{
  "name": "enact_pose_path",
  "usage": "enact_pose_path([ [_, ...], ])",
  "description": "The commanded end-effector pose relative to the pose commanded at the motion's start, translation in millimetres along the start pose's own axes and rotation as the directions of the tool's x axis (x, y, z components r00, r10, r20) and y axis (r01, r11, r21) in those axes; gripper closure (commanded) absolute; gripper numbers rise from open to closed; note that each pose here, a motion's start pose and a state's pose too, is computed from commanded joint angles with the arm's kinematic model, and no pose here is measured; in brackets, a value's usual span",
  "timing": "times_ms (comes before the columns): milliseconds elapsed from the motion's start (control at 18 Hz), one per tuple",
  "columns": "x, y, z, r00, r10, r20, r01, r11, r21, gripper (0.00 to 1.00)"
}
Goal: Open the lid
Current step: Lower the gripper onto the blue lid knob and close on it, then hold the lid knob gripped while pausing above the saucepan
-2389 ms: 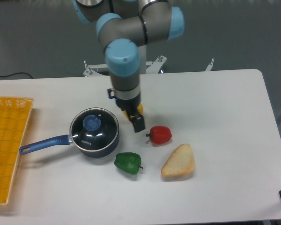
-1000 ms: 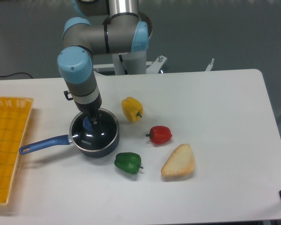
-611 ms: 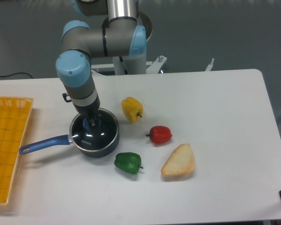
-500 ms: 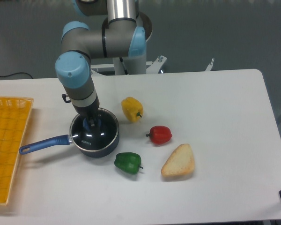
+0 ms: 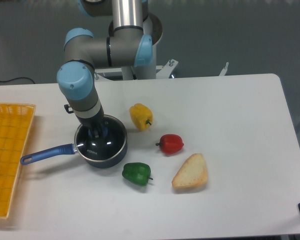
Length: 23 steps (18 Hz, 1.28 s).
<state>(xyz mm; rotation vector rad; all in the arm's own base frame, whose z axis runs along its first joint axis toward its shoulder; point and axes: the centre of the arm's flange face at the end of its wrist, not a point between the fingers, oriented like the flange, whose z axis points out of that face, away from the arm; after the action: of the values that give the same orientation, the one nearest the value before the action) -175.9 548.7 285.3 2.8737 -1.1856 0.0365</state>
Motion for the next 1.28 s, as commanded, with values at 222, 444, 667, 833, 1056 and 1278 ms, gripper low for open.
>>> enact_pose_path([
  [222, -0.8, -1.3, 2.1, 1.0, 0.003, -0.003, -0.003, 1.0, 0.01, 0.0],
  [444, -1.2, -1.3, 1.9, 1.0, 0.003, -0.003, -0.003, 1.0, 0.018, 0.0],
  [667, -1.3, -1.7, 1.9, 1.0, 0.005, -0.006, -0.005, 1.0, 0.03, 0.01],
  [833, -1.5, -0.9, 1.1, 1.0, 0.006, -0.004, -0.006, 1.0, 0.031, 0.02],
  [1056, -2.3, 0.7, 1.1, 1.0, 0.008, -0.004, -0.008, 0.999, 0.031, 0.04],
  [1278, -2.7, 1.5, 1.1, 1.0, 0.008, -0.004, -0.008, 0.999, 0.031, 0.08],
])
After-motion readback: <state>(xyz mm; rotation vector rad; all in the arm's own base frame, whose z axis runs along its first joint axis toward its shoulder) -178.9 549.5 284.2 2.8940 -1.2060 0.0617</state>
